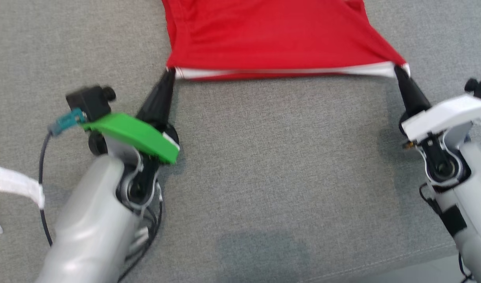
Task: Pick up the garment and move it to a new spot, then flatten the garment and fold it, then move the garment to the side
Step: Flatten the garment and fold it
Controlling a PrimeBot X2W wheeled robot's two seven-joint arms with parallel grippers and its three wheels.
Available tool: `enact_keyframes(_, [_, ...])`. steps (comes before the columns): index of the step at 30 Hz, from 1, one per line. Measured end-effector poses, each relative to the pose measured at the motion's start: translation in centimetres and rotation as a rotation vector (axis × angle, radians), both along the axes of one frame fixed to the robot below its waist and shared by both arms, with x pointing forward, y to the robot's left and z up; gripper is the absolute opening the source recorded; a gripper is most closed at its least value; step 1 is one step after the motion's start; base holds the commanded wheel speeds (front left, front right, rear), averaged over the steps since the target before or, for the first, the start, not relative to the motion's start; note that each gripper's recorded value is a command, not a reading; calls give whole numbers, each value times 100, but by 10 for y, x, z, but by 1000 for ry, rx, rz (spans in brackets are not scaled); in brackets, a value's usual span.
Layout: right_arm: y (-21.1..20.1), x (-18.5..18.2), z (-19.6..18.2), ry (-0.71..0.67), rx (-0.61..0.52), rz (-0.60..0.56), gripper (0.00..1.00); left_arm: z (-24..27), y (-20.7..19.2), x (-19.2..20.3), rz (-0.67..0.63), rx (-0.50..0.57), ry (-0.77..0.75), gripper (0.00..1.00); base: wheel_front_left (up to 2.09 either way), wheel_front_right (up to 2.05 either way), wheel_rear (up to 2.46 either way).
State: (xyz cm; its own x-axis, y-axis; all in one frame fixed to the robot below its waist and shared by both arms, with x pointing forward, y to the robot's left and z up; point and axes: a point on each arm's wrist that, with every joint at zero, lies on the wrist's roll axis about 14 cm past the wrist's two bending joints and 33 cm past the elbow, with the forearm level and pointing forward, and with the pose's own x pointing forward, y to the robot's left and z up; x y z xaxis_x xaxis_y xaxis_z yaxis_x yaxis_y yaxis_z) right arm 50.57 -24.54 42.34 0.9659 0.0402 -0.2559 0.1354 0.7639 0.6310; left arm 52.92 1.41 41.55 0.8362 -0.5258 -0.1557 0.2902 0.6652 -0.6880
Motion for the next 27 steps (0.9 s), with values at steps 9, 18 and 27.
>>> enact_keyframes(9, [2, -136, -28, 134, 97, -8, 0, -34, 32, -160, 17, -27, 212, 0, 0, 0, 0])
enact_keyframes(18, [-1, -241, -11, 154, 150, -23, 0, -1, 46, -261, 118, -105, 302, 0, 0, 0, 0])
enact_keyframes(27, [23, -131, 63, -94, 57, 156, 0, 67, 51, -200, 118, -173, 102, 0, 0, 0, 0])
